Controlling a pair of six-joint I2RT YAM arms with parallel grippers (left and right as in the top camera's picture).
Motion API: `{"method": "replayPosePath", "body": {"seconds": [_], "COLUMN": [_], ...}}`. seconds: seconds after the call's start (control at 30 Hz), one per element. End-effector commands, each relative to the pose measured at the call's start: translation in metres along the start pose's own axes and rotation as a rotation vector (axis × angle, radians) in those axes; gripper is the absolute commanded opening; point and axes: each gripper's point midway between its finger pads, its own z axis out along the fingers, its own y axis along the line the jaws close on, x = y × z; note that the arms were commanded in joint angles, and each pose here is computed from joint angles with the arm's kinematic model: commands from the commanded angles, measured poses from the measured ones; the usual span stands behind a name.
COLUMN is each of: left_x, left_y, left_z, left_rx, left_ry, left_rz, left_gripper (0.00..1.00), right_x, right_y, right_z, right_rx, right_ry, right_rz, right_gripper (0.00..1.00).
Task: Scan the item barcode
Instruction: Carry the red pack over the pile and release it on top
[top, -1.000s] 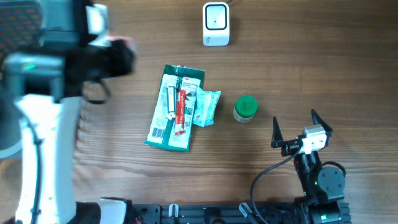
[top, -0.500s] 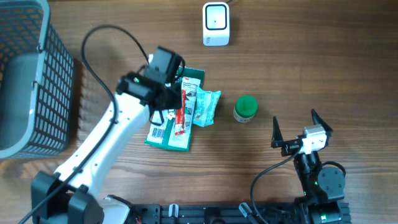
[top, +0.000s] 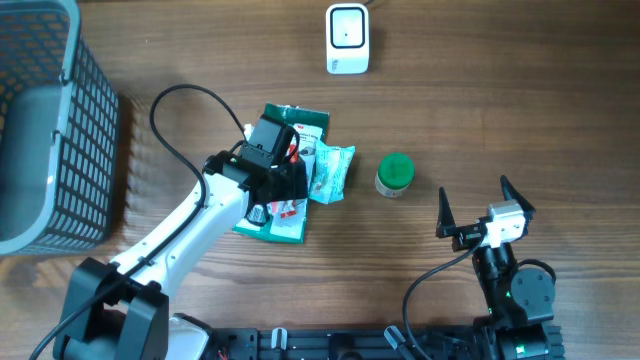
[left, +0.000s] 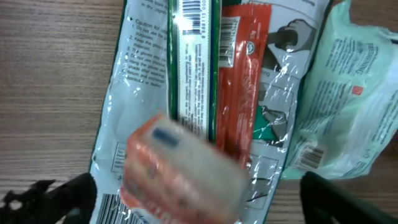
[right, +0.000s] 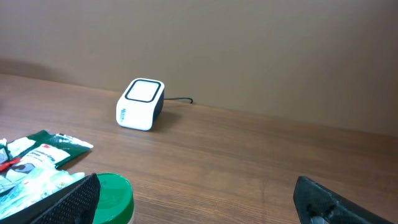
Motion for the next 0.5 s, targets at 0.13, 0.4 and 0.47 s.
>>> {"method": "replayPosePath", "body": {"seconds": [0.13, 0.4, 0.47], "left_x": [-0.01, -0.073, -0.084], "left_y": [-0.008, 0.024, 0.055], "left_z": [-0.022, -0.09, -0.099], "left_rx": [0.034, 0.037, -0.019], "left_ry": [-0.028, -0.24, -0.285], "left_rz": [0.002, -0.081, -0.153], "left_gripper": [1.0, 1.0, 1.0], "right_x": [-0.001, -0.001, -0.001], "right_y": [0.001, 0.001, 0.001], "right_z": [0.0, 0.0, 0.0], "right_rx": [-0.006, -0.006, -0.006], "right_ry": [-0.004, -0.004, -0.004], "right_rz": [0.005, 0.005, 0.005], "right_gripper": [1.0, 1.0, 1.0]}}
